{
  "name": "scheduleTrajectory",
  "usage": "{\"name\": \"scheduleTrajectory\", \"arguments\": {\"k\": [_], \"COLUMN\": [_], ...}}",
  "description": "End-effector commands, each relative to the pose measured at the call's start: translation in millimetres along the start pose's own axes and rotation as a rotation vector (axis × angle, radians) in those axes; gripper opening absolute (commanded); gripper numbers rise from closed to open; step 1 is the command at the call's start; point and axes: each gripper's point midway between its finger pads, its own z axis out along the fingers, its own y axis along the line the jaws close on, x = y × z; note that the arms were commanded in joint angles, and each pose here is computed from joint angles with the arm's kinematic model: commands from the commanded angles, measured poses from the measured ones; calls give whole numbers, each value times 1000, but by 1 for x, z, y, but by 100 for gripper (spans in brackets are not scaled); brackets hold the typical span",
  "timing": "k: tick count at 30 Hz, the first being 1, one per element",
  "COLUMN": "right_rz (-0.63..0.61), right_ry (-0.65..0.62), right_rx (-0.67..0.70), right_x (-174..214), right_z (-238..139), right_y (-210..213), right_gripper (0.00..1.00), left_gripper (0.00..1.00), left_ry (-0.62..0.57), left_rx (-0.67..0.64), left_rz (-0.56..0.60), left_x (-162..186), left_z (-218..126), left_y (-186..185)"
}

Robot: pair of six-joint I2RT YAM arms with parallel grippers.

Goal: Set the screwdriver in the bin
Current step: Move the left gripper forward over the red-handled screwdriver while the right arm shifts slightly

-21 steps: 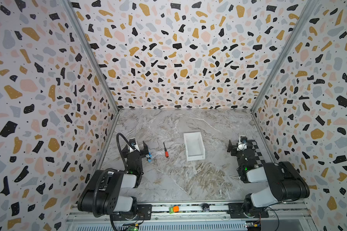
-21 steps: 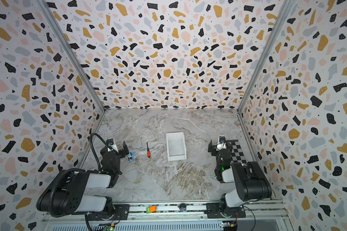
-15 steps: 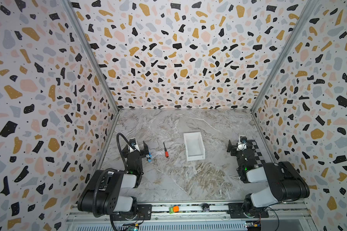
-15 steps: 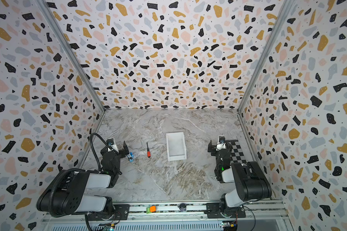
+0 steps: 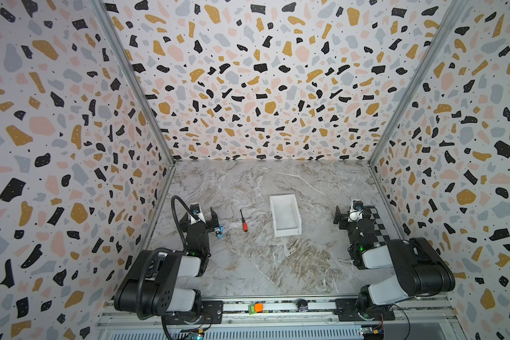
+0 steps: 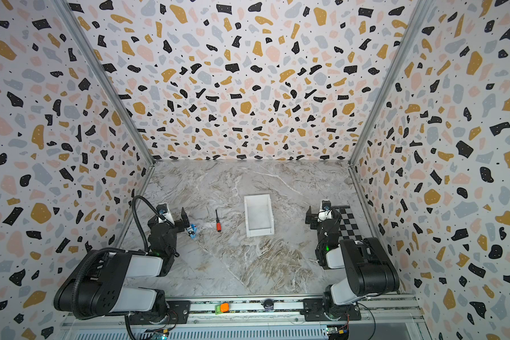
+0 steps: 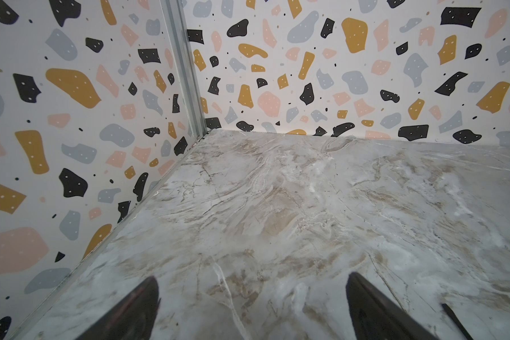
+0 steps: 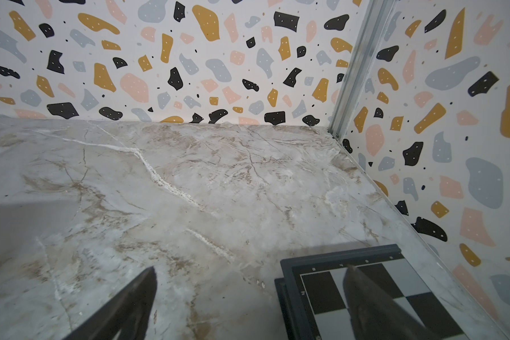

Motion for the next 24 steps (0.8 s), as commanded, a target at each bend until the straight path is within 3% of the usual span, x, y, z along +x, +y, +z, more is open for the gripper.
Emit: {"name": "scheduleTrajectory", "arguments": {"k": [1, 8, 11, 14, 18, 24], "right_rz": [15, 27, 139, 218, 269, 258], "right_ry": [-22, -7, 88, 98, 196, 325], "right_rx": [-2, 13, 15, -51, -133, -300], "right_x": [-6, -17, -29, -55, -79, -107], "right_z": [-2, -1, 4, -5, -12, -14], "right_y": [-1, -5, -19, -16, -2, 46], "right_gripper": [99, 99, 99, 99, 99, 99], "left_gripper": [100, 100, 100, 100, 100, 100], "left_ry": [-43, 39, 78, 123, 261, 511], "left_rx": [6, -41, -174, -242, -123, 6], "left_rz": [-1, -5, -191, -349, -443, -445], "left_x": [-13, -36, -73, -96, -103, -76], "left_z": [1, 15, 13, 1, -11, -47], "left_y": [0, 2, 23, 34, 5, -61]}}
